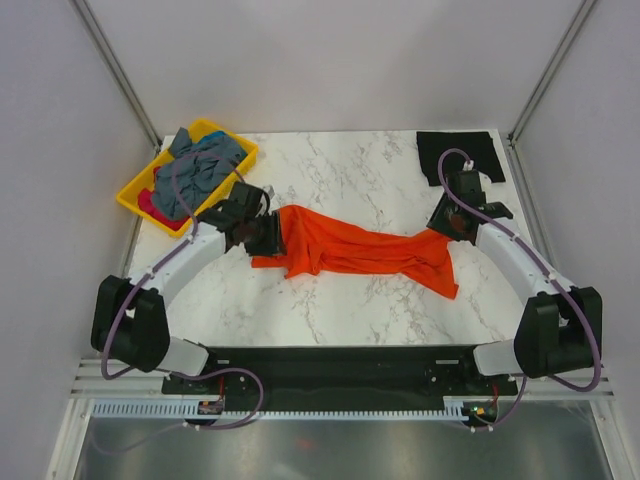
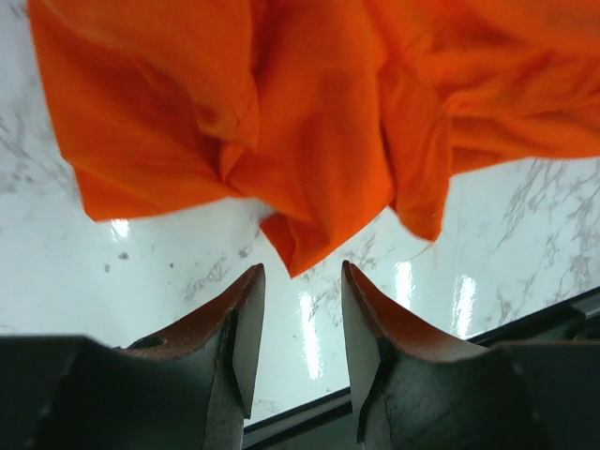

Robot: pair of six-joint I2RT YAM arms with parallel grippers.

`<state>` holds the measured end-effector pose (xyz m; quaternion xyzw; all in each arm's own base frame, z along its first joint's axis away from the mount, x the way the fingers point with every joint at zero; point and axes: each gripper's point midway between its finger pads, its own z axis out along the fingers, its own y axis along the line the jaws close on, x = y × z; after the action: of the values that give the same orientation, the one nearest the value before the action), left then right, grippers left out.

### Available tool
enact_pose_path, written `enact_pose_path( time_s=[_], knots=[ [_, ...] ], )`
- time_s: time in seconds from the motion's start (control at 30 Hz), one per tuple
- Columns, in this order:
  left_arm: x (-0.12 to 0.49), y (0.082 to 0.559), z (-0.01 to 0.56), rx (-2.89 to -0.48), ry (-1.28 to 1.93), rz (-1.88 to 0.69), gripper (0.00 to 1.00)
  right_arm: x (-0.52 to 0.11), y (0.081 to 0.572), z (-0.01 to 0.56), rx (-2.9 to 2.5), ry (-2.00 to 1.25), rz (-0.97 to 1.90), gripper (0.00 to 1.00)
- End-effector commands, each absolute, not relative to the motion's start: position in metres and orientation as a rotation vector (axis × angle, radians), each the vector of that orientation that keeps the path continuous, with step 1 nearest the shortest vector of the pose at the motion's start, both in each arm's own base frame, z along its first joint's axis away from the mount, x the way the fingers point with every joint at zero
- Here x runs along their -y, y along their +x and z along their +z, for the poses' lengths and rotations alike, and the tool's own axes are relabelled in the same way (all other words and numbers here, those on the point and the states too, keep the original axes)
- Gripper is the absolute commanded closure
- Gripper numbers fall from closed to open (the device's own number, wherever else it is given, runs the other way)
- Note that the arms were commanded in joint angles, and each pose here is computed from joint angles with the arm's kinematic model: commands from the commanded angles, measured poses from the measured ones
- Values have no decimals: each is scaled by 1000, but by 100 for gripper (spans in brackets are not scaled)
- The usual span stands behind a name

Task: Fold and stack the t-shirts
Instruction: Flatten the tshirt out

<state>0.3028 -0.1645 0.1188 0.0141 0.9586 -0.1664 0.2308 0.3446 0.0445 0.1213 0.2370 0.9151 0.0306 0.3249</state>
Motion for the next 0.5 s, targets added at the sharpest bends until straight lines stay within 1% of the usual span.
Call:
enact_pose_path(
  time_s=[0.0, 0.03, 0.13, 0.27, 0.4, 0.47],
  knots=[
    [189, 295, 101, -2558, -24, -714, 54, -67, 349, 143, -2339, 599, 274, 55],
    [185, 283, 87, -2575, -41, -708, 53, -72, 346, 140, -2346, 588, 311, 55],
    [190, 281, 79, -2517, -34, -740, 49, -78, 339, 140, -2345, 576, 361, 54],
    [195, 272, 50, -2559, -32, -702, 48, -78, 333, 139, -2343, 569, 373, 54],
    [205, 279, 32, -2562, 7, -657, 44, -78, 332, 140, -2333, 561, 375, 53],
    [206, 288, 32, -2555, 4, -636, 43, -82, 331, 139, -2346, 546, 399, 53]
  ],
)
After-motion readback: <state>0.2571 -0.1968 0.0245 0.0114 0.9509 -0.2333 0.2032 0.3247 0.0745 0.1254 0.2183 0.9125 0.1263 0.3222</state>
